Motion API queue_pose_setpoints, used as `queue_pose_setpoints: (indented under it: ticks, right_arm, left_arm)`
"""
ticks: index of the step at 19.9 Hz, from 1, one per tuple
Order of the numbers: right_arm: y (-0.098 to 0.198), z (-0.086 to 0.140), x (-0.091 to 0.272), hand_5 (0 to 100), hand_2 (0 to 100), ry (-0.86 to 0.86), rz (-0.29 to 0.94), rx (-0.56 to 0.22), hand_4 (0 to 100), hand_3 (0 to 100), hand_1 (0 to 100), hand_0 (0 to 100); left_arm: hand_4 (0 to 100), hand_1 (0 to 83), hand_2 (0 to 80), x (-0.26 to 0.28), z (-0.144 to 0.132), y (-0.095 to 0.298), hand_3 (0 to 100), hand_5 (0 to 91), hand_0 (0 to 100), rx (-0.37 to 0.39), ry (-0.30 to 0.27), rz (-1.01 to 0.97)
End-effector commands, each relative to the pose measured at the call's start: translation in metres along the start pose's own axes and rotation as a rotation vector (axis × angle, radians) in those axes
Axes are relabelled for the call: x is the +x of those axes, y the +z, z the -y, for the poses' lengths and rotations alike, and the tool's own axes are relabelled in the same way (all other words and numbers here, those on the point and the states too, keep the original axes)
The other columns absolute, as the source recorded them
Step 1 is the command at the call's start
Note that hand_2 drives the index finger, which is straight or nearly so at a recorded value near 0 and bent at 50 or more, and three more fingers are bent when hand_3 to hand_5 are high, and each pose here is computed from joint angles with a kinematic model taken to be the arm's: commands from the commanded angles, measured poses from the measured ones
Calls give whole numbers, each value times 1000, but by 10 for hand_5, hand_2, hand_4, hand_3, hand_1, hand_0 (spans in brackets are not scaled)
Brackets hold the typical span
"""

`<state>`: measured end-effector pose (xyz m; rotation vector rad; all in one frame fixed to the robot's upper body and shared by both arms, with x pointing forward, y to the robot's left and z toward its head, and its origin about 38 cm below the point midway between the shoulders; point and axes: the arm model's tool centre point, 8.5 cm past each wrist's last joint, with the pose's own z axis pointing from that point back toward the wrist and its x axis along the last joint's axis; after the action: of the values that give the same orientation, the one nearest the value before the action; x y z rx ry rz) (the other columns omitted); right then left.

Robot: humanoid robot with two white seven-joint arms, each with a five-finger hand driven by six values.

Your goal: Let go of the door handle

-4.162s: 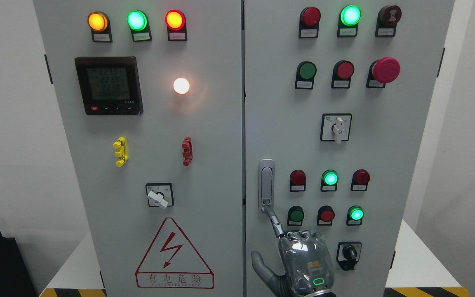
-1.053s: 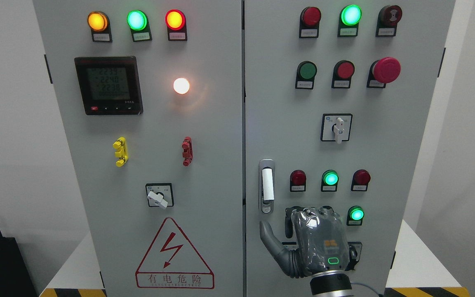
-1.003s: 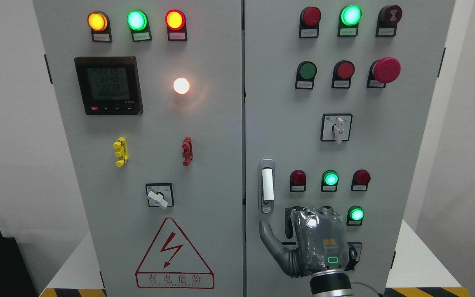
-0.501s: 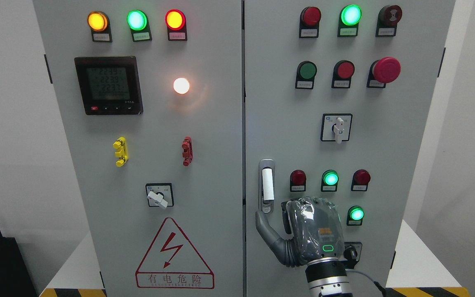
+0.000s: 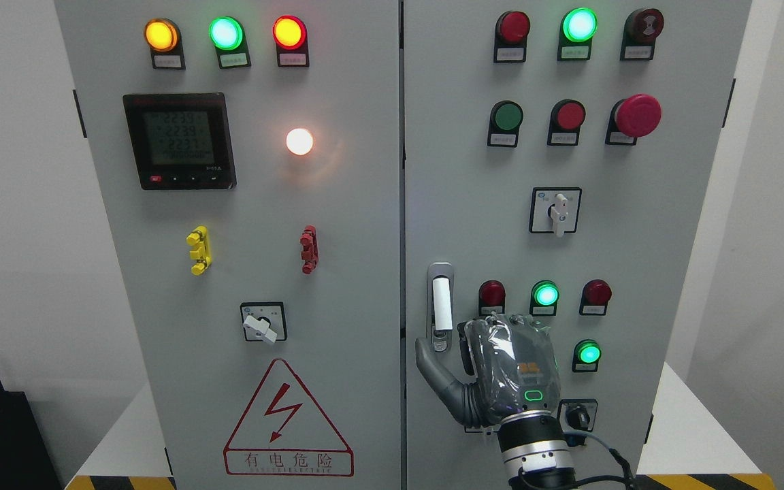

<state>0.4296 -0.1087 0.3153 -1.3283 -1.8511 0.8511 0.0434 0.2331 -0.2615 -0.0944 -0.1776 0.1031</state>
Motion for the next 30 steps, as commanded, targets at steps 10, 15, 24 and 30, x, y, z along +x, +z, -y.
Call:
queue_pose_setpoints:
  ticks: [10, 15, 24, 30]
  right_arm:
    - [-7, -3, -1, 973, 1000, 8, -9, 8, 1000, 1000, 26, 335]
    - [-7, -4, -2, 973, 1000, 11, -12, 9, 1000, 1000, 63, 345]
    - [-8, -2, -5, 972, 1000, 10, -30, 2, 1000, 1000, 69, 365]
    - [-9, -1, -6, 973, 997, 10, -33, 0, 1000, 1000, 75, 380]
  left_arm:
    - [0, 389, 0, -6, -1, 1, 0, 0, 120, 4, 13, -15]
    - [0, 389, 0, -6, -1, 1, 0, 0, 120, 4, 13, -15]
    - [0, 389, 0, -6, -1, 1, 0, 0, 120, 4, 13, -15]
    - [0, 389, 0, -6, -1, 1, 0, 0, 120, 4, 13, -15]
